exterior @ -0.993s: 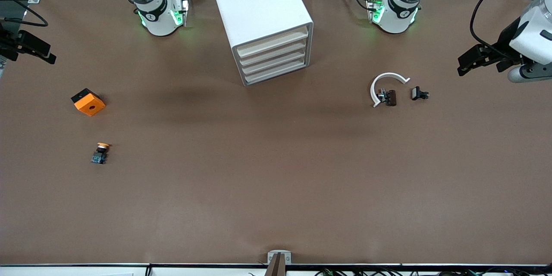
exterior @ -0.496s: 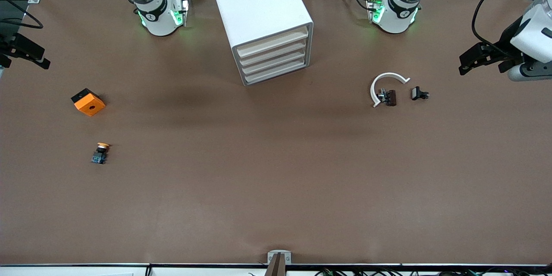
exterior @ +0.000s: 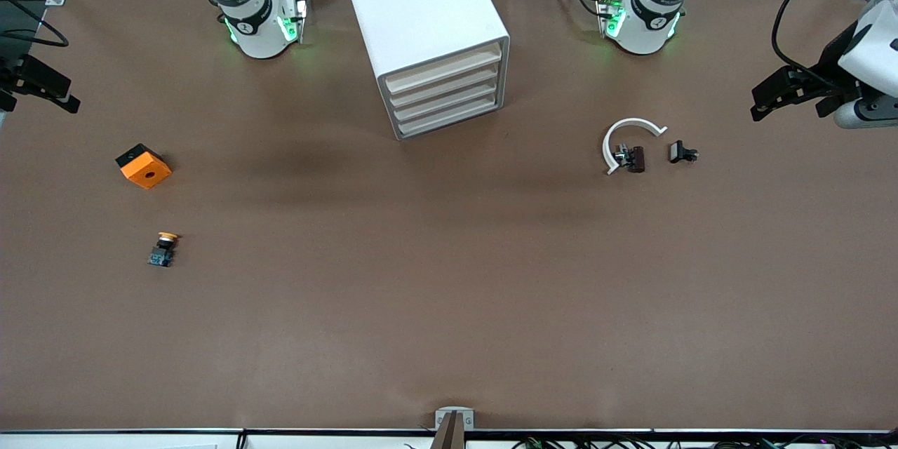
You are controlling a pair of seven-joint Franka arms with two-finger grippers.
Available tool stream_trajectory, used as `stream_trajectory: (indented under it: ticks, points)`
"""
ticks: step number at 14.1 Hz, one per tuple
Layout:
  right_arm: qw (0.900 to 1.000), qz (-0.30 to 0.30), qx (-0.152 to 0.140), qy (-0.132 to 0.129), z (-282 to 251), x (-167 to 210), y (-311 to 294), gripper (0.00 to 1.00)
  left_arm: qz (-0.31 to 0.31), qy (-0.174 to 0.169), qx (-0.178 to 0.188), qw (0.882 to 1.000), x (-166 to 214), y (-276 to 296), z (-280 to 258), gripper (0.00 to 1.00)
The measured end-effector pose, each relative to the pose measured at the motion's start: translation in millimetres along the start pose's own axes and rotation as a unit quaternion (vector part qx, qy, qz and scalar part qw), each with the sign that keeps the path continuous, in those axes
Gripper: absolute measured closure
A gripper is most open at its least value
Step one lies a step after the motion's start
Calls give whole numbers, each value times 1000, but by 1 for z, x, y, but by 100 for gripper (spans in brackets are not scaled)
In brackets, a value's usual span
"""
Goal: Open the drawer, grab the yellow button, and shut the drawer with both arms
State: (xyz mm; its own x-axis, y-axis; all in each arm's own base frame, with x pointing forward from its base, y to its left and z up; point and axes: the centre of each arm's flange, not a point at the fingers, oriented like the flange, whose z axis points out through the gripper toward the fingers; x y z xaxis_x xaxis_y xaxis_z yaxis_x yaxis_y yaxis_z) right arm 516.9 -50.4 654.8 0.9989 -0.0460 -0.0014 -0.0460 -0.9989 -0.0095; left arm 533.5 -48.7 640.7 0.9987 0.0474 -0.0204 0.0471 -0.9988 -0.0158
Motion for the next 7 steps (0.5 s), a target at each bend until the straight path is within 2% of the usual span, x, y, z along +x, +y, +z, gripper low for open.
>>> stream_trajectory:
  ticks: [7]
  points:
    - [1000, -1, 0, -2, 1, 0, -1, 0, -1, -6, 1, 1000, -1, -1, 1, 0]
